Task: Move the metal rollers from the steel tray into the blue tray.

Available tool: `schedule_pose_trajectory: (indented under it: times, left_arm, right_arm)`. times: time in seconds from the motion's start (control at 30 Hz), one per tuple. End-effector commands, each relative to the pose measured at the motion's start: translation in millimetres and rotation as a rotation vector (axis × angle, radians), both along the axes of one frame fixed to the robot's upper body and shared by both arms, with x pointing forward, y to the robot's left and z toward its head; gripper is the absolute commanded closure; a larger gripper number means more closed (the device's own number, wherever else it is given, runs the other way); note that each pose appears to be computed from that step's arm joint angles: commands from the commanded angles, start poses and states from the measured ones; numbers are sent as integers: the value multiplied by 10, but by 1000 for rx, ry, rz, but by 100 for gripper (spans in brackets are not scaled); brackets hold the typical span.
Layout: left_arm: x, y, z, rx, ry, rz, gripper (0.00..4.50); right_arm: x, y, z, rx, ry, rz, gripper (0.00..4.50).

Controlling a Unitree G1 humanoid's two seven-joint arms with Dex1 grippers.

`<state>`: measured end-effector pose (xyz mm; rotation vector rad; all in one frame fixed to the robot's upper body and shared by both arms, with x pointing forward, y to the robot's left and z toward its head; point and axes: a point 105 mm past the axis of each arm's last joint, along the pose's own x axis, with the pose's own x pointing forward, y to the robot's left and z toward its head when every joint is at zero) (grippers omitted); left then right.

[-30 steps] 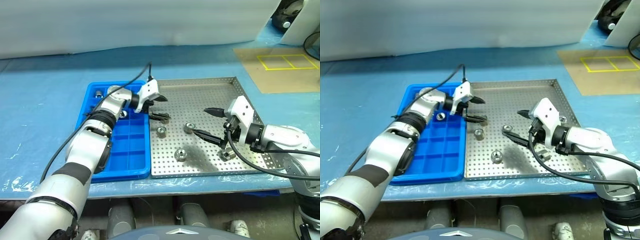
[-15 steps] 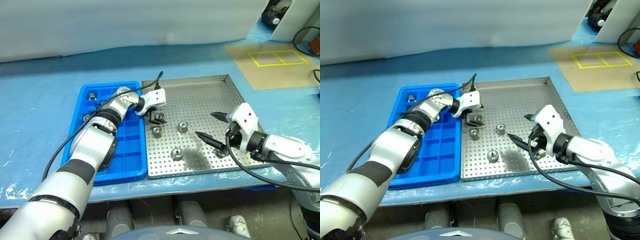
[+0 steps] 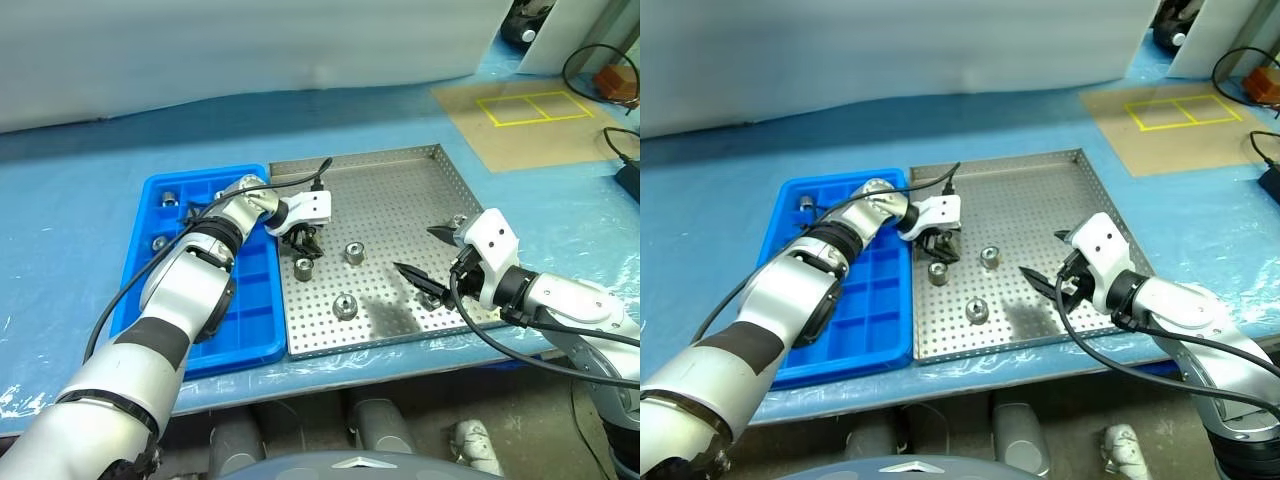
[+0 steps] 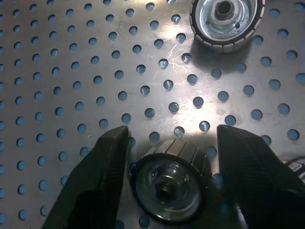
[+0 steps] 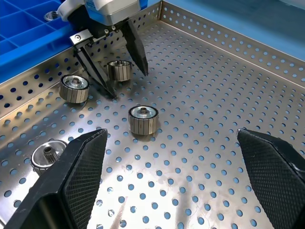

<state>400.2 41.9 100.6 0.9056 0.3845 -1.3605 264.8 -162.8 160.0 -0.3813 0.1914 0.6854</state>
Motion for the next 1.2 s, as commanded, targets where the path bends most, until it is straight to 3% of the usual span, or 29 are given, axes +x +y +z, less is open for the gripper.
schedule_pose_trajectory:
  times: [0.03, 0.13, 0.23, 0.37, 0.67, 0.8, 1.03, 1.2]
  left_arm:
    - [76, 142, -15, 58, -29, 58, 226]
    - [76, 173, -14, 71, -30, 54, 226]
    - [72, 197, -11, 75, -24, 52, 263]
    - [107, 179, 24, 47, -44, 77, 263]
    - [-39, -48, 717, -354, 13, -108, 263]
    - [-79, 148, 920, -457, -10, -144, 263]
    - [-135, 605, 1025, -539, -96, -63, 263]
    - [-378, 947, 1036, -581, -159, 57, 263]
  right_arm:
    - [-2, 19, 107, -6, -63, 4, 0]
    - [16, 20, 109, -6, -69, 1, 0]
    - [32, 16, 111, -9, -76, -2, 0]
    - [49, 12, 117, -8, -82, -7, 0]
    - [129, 73, 146, -1, -91, 35, 0]
    - [259, 191, 236, 26, -118, 97, 0]
    - [513, 572, 364, 54, -145, 297, 0]
    - [702, 900, 377, 58, -151, 452, 0]
